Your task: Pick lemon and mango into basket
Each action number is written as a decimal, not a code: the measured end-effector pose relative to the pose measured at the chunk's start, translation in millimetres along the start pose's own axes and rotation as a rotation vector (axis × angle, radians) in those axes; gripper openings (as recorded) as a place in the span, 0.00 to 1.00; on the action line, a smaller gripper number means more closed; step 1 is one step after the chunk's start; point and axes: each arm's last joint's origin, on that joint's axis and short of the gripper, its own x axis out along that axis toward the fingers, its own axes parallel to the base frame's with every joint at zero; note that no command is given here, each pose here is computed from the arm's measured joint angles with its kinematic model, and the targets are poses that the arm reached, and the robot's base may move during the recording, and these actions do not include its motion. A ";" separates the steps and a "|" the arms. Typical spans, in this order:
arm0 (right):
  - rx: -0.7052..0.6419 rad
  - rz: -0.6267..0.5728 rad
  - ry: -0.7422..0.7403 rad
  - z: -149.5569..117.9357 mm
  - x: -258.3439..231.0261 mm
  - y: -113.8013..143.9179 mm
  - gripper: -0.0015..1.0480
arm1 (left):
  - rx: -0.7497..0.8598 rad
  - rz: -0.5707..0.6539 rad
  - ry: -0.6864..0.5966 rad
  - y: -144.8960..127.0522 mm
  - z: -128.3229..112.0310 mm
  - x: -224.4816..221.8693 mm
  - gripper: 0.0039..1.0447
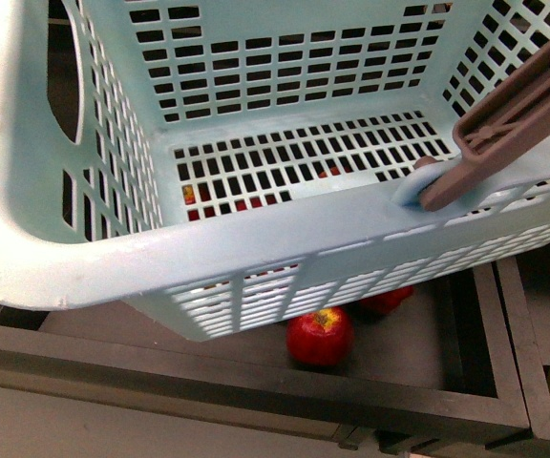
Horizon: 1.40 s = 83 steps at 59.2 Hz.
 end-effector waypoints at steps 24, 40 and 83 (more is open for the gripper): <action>0.051 -0.157 -0.015 14.0 51.3 -24.9 0.92 | 0.004 -0.002 0.004 -0.2 -0.4 0.0 0.06; -0.015 -0.275 0.075 -0.5 143.7 -46.6 0.92 | 0.005 0.000 0.001 -0.1 -0.1 0.0 0.06; -0.032 -0.372 0.479 -82.2 289.6 -127.7 0.92 | 0.005 -0.002 0.003 -0.2 -0.3 0.0 0.06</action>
